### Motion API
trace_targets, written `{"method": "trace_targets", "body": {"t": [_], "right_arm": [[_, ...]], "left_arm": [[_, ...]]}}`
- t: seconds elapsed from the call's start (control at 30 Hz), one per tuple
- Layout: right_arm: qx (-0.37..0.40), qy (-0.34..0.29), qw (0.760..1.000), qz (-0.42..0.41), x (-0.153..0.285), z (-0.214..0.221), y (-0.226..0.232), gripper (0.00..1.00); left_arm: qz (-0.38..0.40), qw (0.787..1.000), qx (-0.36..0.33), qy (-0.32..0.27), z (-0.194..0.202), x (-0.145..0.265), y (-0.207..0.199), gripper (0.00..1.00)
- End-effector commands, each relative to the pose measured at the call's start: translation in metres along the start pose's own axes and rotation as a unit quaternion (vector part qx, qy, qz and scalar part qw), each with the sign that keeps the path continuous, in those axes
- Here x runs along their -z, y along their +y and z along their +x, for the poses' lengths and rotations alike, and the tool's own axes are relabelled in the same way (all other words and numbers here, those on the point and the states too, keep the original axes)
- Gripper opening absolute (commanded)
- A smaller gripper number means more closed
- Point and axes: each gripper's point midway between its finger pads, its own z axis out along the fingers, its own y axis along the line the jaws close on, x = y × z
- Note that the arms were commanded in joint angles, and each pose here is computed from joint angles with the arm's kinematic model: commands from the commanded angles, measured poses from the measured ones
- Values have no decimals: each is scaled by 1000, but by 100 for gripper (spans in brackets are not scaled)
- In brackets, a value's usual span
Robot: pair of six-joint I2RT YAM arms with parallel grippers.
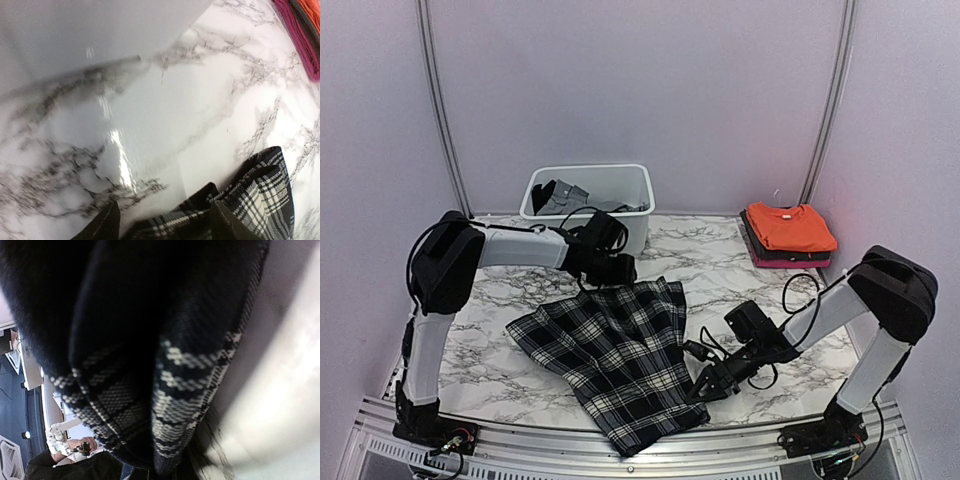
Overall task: Fold and stack the mixed laundry pile
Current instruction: Pick up the rectangle-folded skirt from the center of the board.
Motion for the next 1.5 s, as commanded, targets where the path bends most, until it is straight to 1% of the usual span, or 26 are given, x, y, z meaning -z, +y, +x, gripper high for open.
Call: {"method": "trace_targets", "body": {"t": [0.0, 0.07, 0.1, 0.13, 0.23, 0.33, 0.47, 0.57, 0.6, 0.7, 0.8, 0.87, 0.9, 0.93, 1.03, 1.07, 1.13, 1.2, 1.27, 1.4, 1.47], "right_arm": [[-39, -14, 999, 26, 1, -16, -8, 0], [-32, -26, 999, 23, 2, -33, -3, 0], [-30, -30, 999, 20, 2, -39, -1, 0], [-29, -33, 999, 18, 2, -44, 0, 0], [-30, -41, 999, 11, 0, -56, -1, 0], [-38, -51, 998, -1, 1, -63, -3, 0], [-59, -70, 996, -9, 11, -67, -11, 0], [-63, -65, 996, -6, 13, -60, -16, 0], [-67, -63, 996, -4, 13, -57, -18, 0], [-73, -52, 996, -2, 11, -48, -23, 0], [-79, -48, 996, 7, 11, -44, -28, 0], [-83, -49, 995, 1, 11, -45, -25, 0], [-79, -55, 995, -5, 11, -50, -20, 0], [-75, -58, 995, -13, 12, -55, -13, 0], [-62, -65, 996, -21, 14, -69, 3, 0], [-61, -68, 996, -23, 15, -73, 7, 0], [-66, -78, 995, -20, 18, -79, 11, 2], [-75, -91, 993, -32, 20, -85, 18, 1], [-87, -105, 989, -52, 24, -91, 29, 0], [-99, -133, 983, -83, 35, -107, 54, 0], [-102, -143, 980, -89, 39, -112, 63, 0]], "left_arm": [[-37, 997, -67, -29, -41, 52, -7, 78], [-32, 995, -75, -52, -48, 89, -14, 89], [-33, 996, -72, -49, -39, 102, -10, 92], [-22, 996, -65, -57, -37, 124, -11, 93], [-1, 999, -31, -40, -3, 157, 1, 95], [41, 999, 6, -8, 49, 170, 7, 95], [63, 994, 80, 31, 114, 169, 31, 90], [67, 990, 120, 39, 143, 158, 49, 87], [69, 989, 125, 33, 145, 153, 53, 86], [42, 991, 115, 46, 154, 125, 67, 84], [11, 993, 103, 52, 138, 90, 82, 81], [-17, 996, 75, 43, 112, 73, 90, 82], [-27, 997, 56, 39, 99, 67, 91, 84], [-39, 998, 32, 27, 81, 67, 89, 86], [-63, 997, -37, -9, 40, 87, 71, 91], [-71, 995, -59, -32, 29, 100, 63, 94], [-75, 989, -112, -65, 24, 125, 39, 98], [-73, 978, -172, -86, 38, 148, 8, 99], [-69, 967, -228, -93, 64, 166, -18, 99], [-58, 951, -292, -87, 119, 185, -50, 99], [-56, 937, -332, -89, 141, 191, -65, 99]]}}
